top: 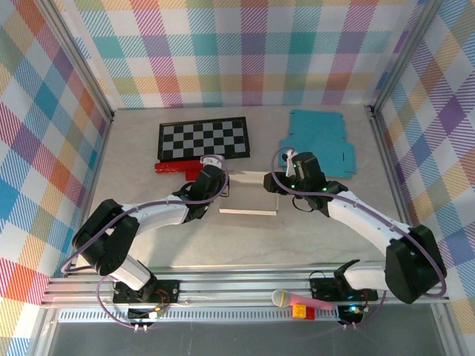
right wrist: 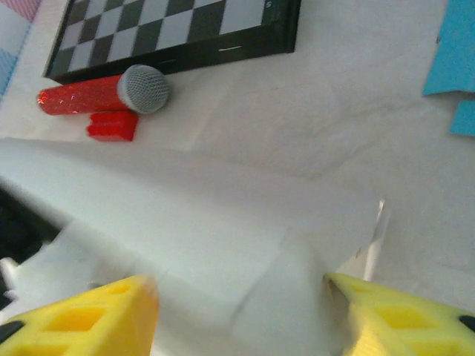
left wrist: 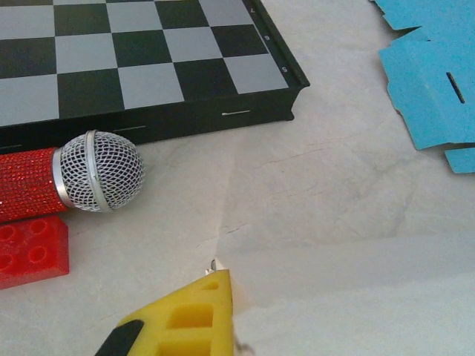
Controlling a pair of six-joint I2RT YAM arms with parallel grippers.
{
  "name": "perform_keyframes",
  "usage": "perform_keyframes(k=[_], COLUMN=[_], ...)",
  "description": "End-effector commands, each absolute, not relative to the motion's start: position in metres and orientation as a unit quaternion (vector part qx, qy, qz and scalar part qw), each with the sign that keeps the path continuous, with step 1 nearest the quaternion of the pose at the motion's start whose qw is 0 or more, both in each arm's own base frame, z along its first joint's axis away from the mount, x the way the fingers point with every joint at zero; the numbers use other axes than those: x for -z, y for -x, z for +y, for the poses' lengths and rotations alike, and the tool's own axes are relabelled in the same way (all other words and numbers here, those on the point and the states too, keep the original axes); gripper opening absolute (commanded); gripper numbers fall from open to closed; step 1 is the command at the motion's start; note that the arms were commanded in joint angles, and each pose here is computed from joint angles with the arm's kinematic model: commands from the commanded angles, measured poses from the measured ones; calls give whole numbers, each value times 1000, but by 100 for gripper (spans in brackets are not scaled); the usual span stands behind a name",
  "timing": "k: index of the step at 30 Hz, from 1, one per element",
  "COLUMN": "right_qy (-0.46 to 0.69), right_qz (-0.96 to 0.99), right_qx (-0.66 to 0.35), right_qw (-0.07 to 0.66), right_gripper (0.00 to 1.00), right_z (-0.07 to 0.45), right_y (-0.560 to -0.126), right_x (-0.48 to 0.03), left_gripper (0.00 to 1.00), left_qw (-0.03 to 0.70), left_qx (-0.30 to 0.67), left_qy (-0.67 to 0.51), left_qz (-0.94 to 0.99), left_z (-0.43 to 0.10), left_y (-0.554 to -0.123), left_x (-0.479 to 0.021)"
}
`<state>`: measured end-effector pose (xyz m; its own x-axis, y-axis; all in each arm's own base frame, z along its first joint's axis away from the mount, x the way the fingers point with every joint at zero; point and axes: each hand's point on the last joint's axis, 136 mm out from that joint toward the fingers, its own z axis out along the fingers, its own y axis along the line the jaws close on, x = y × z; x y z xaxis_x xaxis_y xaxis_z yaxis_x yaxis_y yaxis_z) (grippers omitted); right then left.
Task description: Fold the paper box
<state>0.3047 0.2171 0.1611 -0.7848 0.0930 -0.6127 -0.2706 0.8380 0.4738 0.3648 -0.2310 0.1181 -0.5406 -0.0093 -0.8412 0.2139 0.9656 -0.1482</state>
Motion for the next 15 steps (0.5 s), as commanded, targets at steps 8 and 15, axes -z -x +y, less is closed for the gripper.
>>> perform_keyframes(k=[8, 15], right_qy=[-4, -70], right_qz=[919, 921], right_qx=[-343, -299], right_qw=[196, 242], right_gripper=[79, 78], right_z=[216, 171], right_y=[-241, -284], right_x=[-225, -279], left_gripper=[0, 0], left_qw=[490, 493], left_qx=[130, 127], left_qy=[-71, -80], left_qz=[859, 857], left_z=[-242, -245], left_y=[-363, -365], left_x=[-127, -131])
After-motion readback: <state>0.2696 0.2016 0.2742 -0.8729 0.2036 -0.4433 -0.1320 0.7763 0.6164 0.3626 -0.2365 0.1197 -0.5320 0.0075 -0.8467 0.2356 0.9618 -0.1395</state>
